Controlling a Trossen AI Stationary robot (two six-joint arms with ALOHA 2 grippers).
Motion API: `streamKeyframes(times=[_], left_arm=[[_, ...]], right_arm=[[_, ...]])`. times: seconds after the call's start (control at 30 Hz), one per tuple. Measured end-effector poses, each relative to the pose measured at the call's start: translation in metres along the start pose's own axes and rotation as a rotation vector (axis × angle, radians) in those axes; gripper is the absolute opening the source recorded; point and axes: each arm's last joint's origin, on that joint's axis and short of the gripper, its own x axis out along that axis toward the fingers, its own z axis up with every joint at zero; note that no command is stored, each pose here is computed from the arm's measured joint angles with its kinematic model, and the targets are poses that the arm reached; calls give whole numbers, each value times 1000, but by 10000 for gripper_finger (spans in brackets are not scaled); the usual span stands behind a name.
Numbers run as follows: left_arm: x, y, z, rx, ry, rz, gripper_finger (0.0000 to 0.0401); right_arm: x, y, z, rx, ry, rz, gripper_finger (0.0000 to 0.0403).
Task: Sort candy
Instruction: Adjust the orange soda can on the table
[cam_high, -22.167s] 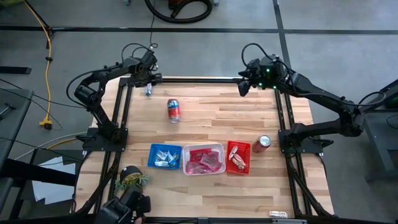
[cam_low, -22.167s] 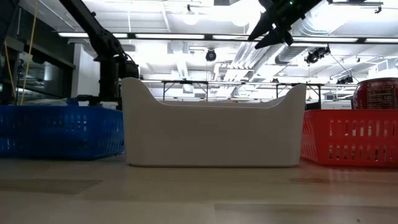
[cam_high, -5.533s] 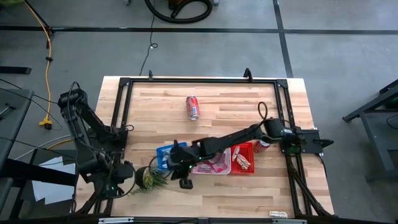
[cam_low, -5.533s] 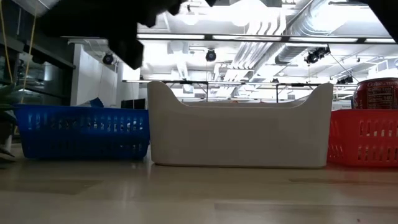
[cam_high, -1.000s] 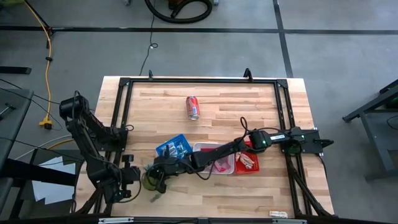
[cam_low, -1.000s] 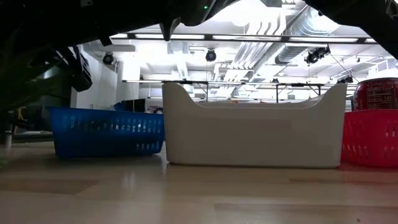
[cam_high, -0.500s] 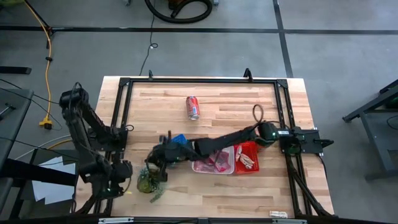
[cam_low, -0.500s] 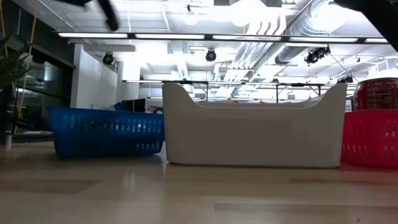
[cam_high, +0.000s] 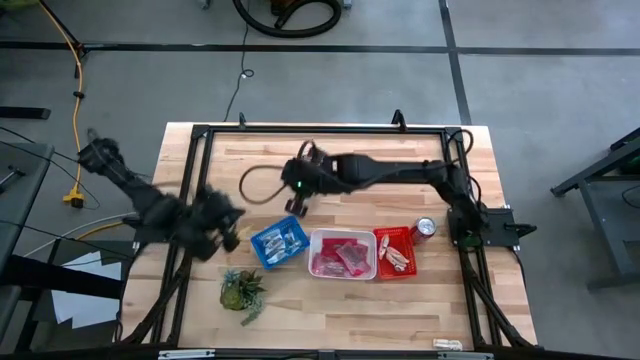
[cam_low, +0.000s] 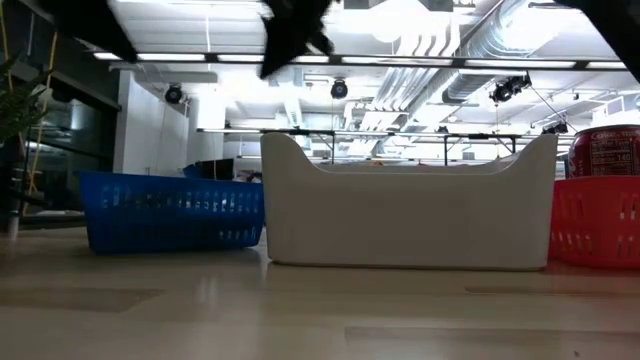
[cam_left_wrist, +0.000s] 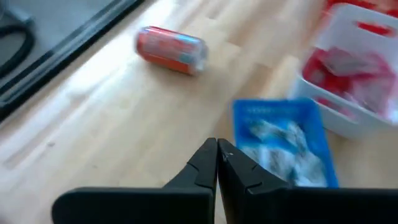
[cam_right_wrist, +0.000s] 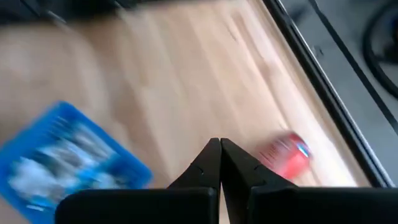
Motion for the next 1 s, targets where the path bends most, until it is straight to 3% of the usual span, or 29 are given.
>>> streamKeyframes(times=[0.13,0.3,0.5,0.6,0.73,0.83,1.0], left_arm=[[31,16,36,-91,11,-14,0],[70,37,72,-162,-151,-307,0],[96,85,67,-294,-143,-150,0],[101,100,64,-342,-172,-162,0],[105,114,61,-378,-163,-164,0],[107,121,62,-380,-168,-133,0],[107,132,62,-336,-166,-162,0]], right_arm=[[10,-33,-4,-6,98,-48,0],[24,-80,-11,-68,190,-37,2],[16,-154,-43,43,236,61,12],[9,-176,-71,195,185,122,14],[1,-181,-97,488,46,266,14],[7,-164,-103,639,-66,372,17],[32,-128,-92,736,-111,391,61]])
